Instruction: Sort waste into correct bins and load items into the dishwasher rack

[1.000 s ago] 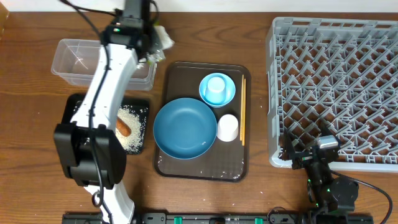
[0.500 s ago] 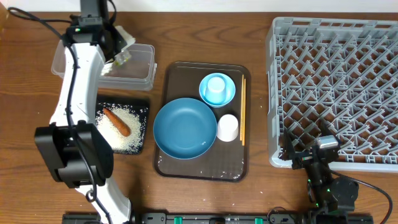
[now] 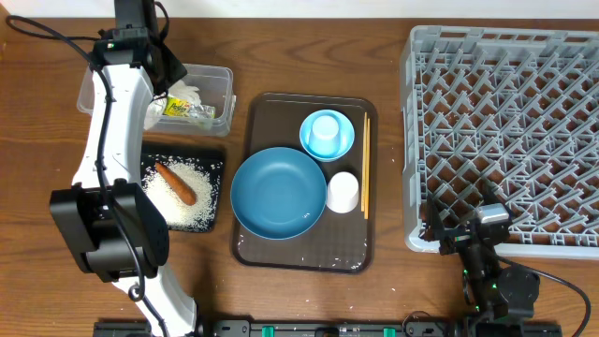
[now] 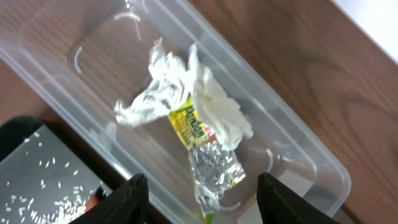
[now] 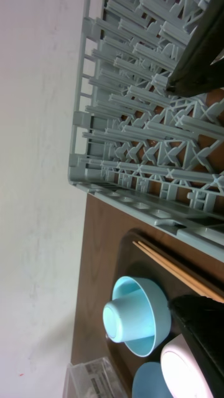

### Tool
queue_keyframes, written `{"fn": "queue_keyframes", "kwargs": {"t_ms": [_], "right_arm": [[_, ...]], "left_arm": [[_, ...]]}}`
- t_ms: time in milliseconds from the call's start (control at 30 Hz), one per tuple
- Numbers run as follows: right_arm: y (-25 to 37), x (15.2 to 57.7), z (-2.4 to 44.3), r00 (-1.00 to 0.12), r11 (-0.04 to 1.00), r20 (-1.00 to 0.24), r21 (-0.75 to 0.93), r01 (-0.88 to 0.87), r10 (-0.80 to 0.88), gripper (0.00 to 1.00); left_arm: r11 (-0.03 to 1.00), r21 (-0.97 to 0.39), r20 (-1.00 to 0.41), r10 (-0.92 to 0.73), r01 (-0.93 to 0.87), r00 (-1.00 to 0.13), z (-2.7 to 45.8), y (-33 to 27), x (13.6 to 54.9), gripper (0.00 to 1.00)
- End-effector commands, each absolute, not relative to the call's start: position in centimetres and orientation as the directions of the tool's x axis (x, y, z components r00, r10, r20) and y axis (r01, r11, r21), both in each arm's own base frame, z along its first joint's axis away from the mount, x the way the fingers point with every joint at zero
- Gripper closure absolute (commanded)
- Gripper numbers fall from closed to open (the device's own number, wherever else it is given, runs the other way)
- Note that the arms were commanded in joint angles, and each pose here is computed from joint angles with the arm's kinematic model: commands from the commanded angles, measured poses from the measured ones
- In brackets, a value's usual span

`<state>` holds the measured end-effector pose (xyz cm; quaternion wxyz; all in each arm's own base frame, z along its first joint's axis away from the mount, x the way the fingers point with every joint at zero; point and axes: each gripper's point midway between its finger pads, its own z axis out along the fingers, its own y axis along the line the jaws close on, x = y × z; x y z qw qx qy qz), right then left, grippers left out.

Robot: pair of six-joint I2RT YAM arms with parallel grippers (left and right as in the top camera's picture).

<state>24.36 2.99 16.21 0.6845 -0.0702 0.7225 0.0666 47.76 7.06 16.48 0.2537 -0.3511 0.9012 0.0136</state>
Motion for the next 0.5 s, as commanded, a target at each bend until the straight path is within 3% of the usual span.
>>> {"fn": "queue_keyframes", "kwargs": {"t_ms": [0,233,467], "right_arm": [[2.6,24.4,16.2,-0.05,0.984,-0.998,-0.015,-0.177,-0.024,0.01],[2.6,24.4,16.2,-0.05,0.984,-0.998,-0.015,-0.177,-0.024,0.01],[2.6,24.4,16.2,-0.05,0.984,-0.998,-0.015,-0.177,-0.024,0.01]], "left_arm": [[0.759,-0.177,-0.444,-0.63,-0.627,-0.637,17.0,6.5,47.2,0.42],[0.772,-0.315,-0.45,-0.634,-0.552,-0.629,23.2,4.1,44.7,0.42],[0.77,-0.287,-0.44,-0.634,-0.57,-0.636,26.4,4.0,39.6,0.29]]}}
